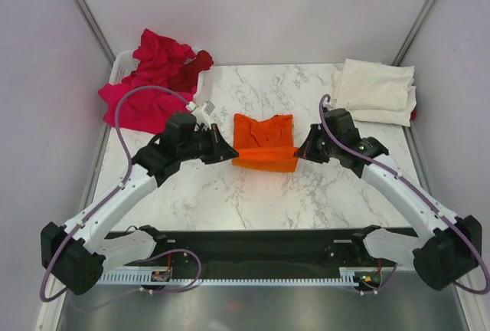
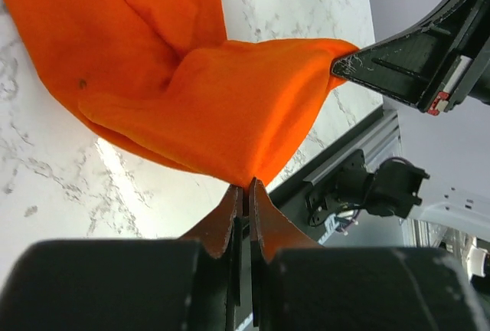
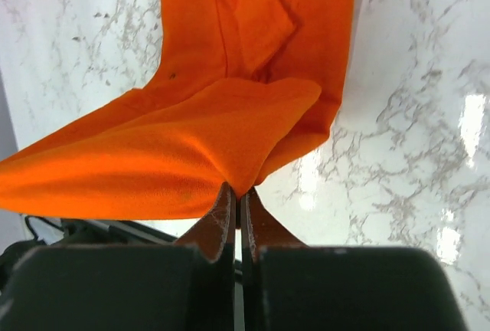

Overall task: Fold and stack the t-shirts
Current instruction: Fold the tshirt, then neatly place the folded tshirt to the corner

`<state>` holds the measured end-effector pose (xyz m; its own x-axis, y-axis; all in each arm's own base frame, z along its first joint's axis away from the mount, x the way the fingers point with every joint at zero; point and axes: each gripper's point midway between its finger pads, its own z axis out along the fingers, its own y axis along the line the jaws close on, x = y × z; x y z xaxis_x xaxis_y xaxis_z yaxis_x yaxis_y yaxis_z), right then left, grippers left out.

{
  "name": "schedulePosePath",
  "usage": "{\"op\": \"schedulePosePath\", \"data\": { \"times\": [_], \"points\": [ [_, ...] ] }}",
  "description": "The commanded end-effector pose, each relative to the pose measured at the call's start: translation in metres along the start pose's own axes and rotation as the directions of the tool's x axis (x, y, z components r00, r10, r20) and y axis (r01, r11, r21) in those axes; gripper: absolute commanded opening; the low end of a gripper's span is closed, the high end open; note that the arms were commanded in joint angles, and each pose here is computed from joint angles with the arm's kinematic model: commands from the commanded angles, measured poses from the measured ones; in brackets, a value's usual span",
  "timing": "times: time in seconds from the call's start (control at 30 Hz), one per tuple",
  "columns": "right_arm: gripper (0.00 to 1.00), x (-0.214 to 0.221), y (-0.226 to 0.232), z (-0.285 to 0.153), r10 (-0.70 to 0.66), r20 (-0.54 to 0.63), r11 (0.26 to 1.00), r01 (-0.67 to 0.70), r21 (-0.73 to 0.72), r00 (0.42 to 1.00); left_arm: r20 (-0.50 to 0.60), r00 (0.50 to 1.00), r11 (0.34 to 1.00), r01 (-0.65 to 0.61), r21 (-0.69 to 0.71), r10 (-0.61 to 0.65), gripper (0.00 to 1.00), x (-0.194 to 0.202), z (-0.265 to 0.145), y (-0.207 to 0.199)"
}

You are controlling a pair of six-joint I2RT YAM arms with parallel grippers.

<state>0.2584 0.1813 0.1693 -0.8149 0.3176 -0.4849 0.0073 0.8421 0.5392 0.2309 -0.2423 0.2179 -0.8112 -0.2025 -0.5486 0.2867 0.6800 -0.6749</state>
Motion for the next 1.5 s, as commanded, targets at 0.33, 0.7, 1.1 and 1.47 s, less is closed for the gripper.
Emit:
{"op": "schedulePosePath", "data": {
  "times": [0.33, 0.7, 1.1, 1.47],
  "points": [
    [0.0, -0.079, -0.02, 0.069, -0.06, -0.014, 0.983, 0.062, 0.174, 0.998, -0.029, 0.998, 0.989, -0.055, -0.141, 0.051, 0.02, -0.083, 0.062, 0.041],
    [0.9, -0.191, -0.037, 0.177, 0.038, -0.021, 0.977, -0.032, 0.212, 0.999, -0.114, 0.989, 0.994, 0.086, -0.067, -0.093, 0.69, -0.175, 0.169, 0.117],
    [0.98, -0.162, -0.045, 0.137, 0.045, 0.061, 0.989, -0.053, 0.14, 0.997, -0.106, 0.994, 0.999, 0.002, 0.033, 0.002, 1.0, -0.205, 0.152, 0.046],
    [0.98, -0.099, -0.061, 0.175, 0.032, -0.069, 0.999, -0.033, -0.012, 0.997, -0.089, 0.995, 0.993, -0.059, -0.099, 0.05, 1.0, -0.137, 0.055, 0.036]
  ]
}}
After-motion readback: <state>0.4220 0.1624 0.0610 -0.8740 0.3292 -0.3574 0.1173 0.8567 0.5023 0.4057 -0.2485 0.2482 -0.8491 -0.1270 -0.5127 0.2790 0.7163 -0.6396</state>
